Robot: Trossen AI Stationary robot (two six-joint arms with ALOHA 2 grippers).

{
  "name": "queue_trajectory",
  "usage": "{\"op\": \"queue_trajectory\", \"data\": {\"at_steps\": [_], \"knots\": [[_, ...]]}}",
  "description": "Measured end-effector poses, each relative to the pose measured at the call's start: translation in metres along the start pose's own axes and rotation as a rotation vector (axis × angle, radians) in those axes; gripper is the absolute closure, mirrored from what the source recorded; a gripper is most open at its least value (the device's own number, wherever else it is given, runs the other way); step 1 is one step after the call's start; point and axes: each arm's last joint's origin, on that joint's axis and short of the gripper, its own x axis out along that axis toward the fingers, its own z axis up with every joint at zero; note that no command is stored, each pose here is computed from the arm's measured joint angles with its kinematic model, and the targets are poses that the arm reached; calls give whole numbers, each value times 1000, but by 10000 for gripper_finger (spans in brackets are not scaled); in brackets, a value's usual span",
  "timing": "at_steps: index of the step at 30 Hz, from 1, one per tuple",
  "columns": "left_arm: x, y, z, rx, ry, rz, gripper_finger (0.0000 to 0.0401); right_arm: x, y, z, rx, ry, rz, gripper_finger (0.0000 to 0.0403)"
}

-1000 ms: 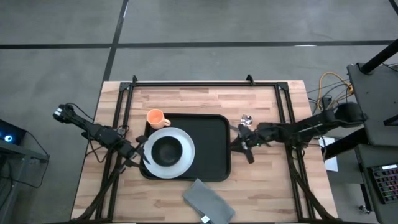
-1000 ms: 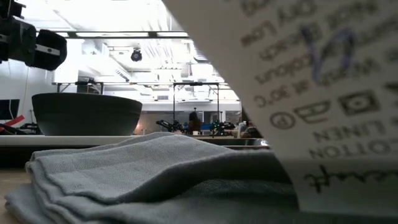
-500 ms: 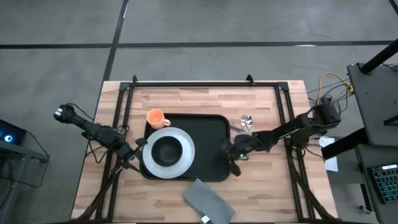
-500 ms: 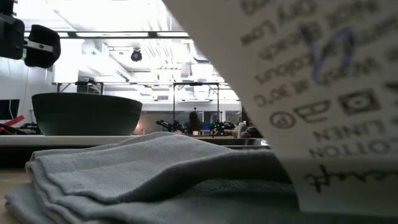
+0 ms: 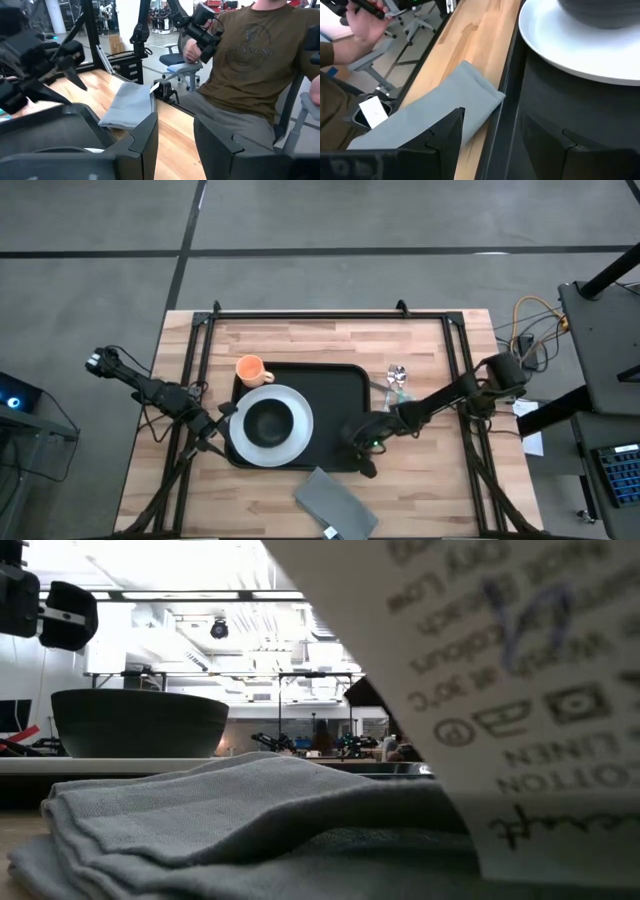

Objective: Set up tray
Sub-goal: Put the gray table napkin on the right side of the white plate

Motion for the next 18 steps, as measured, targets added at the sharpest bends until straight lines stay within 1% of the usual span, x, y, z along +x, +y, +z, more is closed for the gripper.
{"op": "queue_trajectory", "data": {"at_steps": [4, 10, 15, 18], "knots": [[0, 0, 0, 0, 0, 1, 294, 19, -2, 1, 3, 17, 6, 218], [0, 0, 0, -2, 4, 1, 294, 36, -4, 4, 44, 53, 74, 218], [0, 0, 0, -2, 5, 0, 294, 44, -7, 3, 91, 61, 69, 220], [1, 0, -1, -3, 11, 0, 294, 50, -10, 1, 99, 69, 62, 220]]}}
